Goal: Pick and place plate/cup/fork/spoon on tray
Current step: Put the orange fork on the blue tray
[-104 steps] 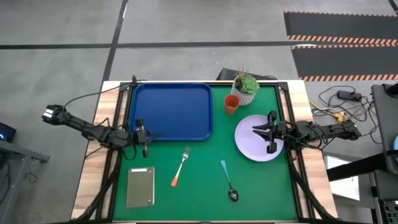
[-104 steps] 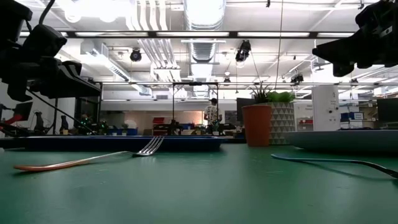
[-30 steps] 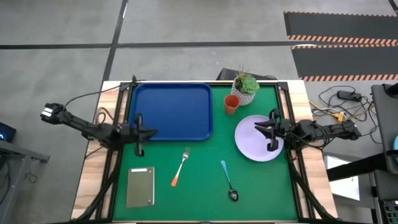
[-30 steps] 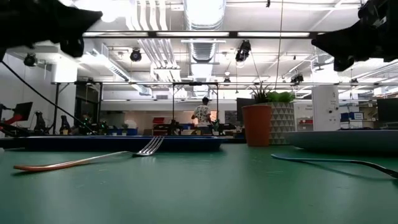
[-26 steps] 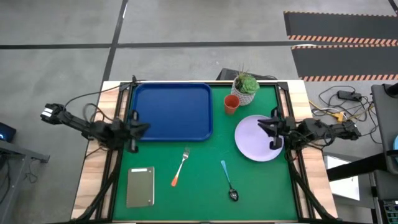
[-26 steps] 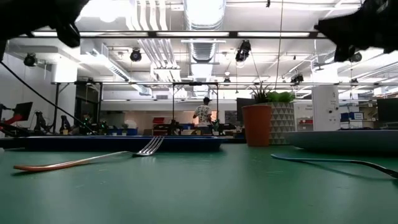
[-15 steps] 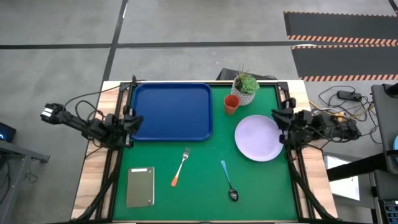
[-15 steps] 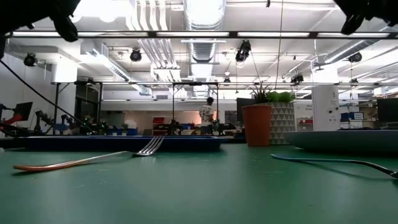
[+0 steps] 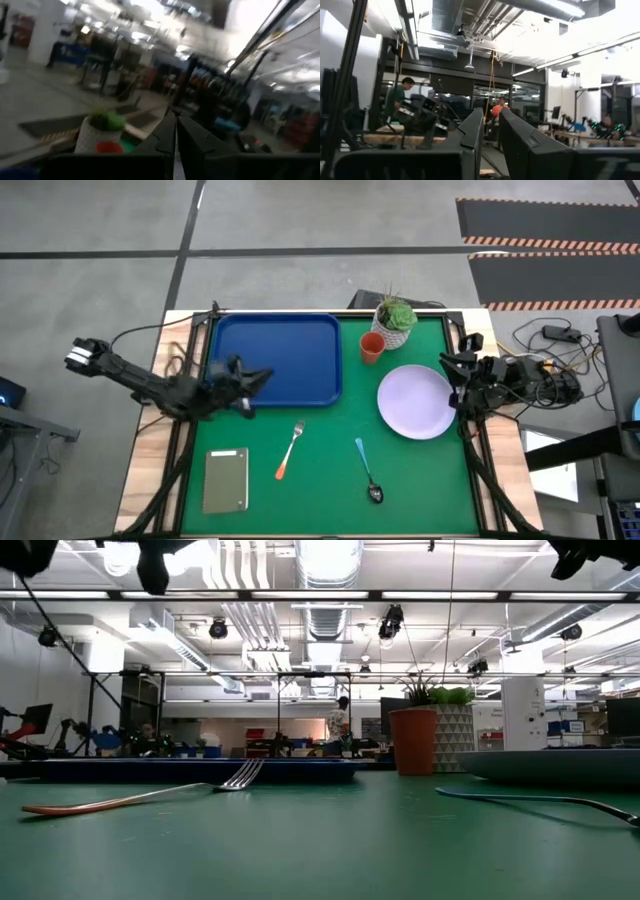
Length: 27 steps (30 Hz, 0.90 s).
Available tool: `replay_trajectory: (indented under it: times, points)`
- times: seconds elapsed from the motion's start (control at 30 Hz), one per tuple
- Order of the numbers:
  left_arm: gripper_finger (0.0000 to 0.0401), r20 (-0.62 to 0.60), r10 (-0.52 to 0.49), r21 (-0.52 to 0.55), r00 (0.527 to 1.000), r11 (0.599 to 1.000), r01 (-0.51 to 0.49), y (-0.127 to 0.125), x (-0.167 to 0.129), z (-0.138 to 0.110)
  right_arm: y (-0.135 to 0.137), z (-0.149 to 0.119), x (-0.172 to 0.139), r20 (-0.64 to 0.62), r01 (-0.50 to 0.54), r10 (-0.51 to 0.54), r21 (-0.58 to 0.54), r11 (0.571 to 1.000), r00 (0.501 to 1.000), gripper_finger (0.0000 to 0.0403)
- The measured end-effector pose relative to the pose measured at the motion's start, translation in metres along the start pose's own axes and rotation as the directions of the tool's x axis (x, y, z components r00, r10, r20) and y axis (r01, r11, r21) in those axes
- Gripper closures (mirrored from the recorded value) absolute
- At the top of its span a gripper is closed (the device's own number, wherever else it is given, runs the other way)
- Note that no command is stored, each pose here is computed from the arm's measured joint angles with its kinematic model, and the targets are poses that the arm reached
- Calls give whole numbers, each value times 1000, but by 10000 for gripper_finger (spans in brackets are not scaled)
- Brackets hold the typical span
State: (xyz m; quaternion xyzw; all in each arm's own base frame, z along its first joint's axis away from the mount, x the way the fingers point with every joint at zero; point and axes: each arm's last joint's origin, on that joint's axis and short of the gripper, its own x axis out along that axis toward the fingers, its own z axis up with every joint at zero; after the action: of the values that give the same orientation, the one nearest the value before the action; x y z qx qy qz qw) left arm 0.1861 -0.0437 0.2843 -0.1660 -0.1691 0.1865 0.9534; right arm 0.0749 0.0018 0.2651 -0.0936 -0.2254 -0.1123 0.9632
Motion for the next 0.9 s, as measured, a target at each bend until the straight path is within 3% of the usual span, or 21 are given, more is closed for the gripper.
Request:
replay_trajectory:
  times: [0.17, 0.27, 0.4, 0.47, 0.63, 0.7, 0.77, 0.9]
  points:
    - [401, -101, 172, 2, 980, 985, -172, -19, 23, 7, 0, 0, 0, 0, 0, 0, -75, 997, 1000, 351]
    - [401, -194, 218, -71, 956, 969, -236, -27, 33, 11, 0, 0, 0, 0, 0, 0, -102, 995, 1000, 351]
    - [401, -347, 302, -178, 888, 908, -379, -34, 43, -3, 0, 2, 0, 4, 2, -1, -108, 994, 1000, 351]
    - [401, -424, 307, -220, 852, 878, -426, -39, 49, -17, -1, 4, 0, 10, 4, -3, -110, 994, 1000, 351]
    - [401, -604, 195, -335, 773, 818, -468, -61, 72, -54, -2, 5, 1, 16, 7, -5, -128, 992, 1000, 351]
    - [401, -675, 167, -345, 719, 790, -507, -72, 80, -71, -2, 5, 1, 16, 7, -5, -130, 992, 1000, 351]
    - [401, -758, 146, -331, 636, 754, -568, -80, 85, -88, -2, 5, 1, 16, 7, -5, -130, 991, 1000, 351]
    - [401, -911, 135, -195, 389, 691, -697, -91, 84, -119, -2, 6, 1, 23, 11, -8, -144, 990, 1000, 351]
